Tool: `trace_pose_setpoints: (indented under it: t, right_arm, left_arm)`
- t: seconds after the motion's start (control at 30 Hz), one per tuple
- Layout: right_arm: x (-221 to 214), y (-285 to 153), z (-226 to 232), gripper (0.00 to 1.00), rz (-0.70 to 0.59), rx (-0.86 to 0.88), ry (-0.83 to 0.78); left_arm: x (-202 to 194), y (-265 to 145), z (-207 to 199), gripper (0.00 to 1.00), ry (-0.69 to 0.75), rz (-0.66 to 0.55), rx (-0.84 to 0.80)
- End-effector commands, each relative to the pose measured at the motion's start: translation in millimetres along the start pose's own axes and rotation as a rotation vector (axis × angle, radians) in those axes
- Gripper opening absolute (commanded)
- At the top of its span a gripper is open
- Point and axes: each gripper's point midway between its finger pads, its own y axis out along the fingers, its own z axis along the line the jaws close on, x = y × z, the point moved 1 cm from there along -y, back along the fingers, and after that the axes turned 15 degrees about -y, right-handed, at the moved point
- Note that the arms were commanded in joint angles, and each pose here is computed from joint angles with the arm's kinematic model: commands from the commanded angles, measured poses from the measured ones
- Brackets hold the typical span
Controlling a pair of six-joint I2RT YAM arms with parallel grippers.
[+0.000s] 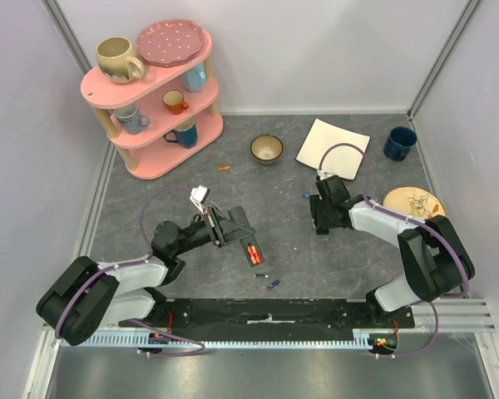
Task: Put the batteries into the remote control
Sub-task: Pick up the battery cover at the center of the board.
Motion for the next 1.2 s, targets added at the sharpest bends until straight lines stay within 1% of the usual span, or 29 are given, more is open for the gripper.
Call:
trace_pose_setpoints:
  t: [0.0,0.07,0.1,0.27,0.4,0.5,0.77,0.9,0.97,1.03,1.07,1.1,1.17]
  right_arm:
    - [-31.7,-0.3,5.0,0.57,0.114,0.041,-0.006]
    - [-33.4,0.2,5.5,0.53,0.121,0.043,-0.005]
    - [-34.1,0.7,5.8,0.49,0.124,0.045,-0.007]
    - [-40.1,1.2,8.5,0.46,0.139,0.057,-0.007]
    - [-39.9,-0.6,10.7,0.6,0.134,0.069,0.004]
    - [-40.9,-2.9,14.9,0.61,0.138,0.082,-0.003]
    - [-50.7,-2.9,22.3,0.53,0.16,0.097,-0.008]
    - [-54.4,-1.8,22.6,0.47,0.174,0.094,-0.005]
    - [-54.4,-1.6,23.5,0.46,0.174,0.096,0.0]
    - [-56.0,-0.7,23.6,0.51,0.185,0.092,0.002]
    - [-56.9,-0.7,22.4,0.56,0.19,0.083,0.005]
    - [-57.2,-1.4,21.7,0.63,0.191,0.078,0.005]
    - [-57.7,-2.2,19.3,0.68,0.196,0.061,0.012]
  left_arm:
    - [-0.6,3.6,-19.9,0.02,0.043,0.023,-0.075]
    - [-0.8,3.2,-19.8,0.02,0.043,0.023,-0.075]
    - [-0.8,3.0,-20.0,0.02,0.045,0.022,-0.076]
    - [-0.1,3.5,-19.8,0.02,0.041,0.017,-0.077]
    - [0.4,4.3,-20.1,0.02,0.038,0.017,-0.078]
    - [0.3,4.9,-21.0,0.02,0.038,0.016,-0.081]
    - [-1.1,5.5,-18.5,0.02,0.032,0.015,-0.078]
    - [-1.3,6.5,-18.7,0.02,0.033,0.017,-0.079]
    - [-1.7,6.7,-18.8,0.02,0.032,0.019,-0.081]
    - [-1.4,7.4,-19.0,0.02,0.03,0.017,-0.082]
    - [-1.7,7.3,-20.1,0.02,0.031,0.019,-0.087]
    - [-1.5,7.6,-20.4,0.02,0.032,0.019,-0.089]
    - [-2.0,7.7,-20.2,0.02,0.029,0.02,-0.088]
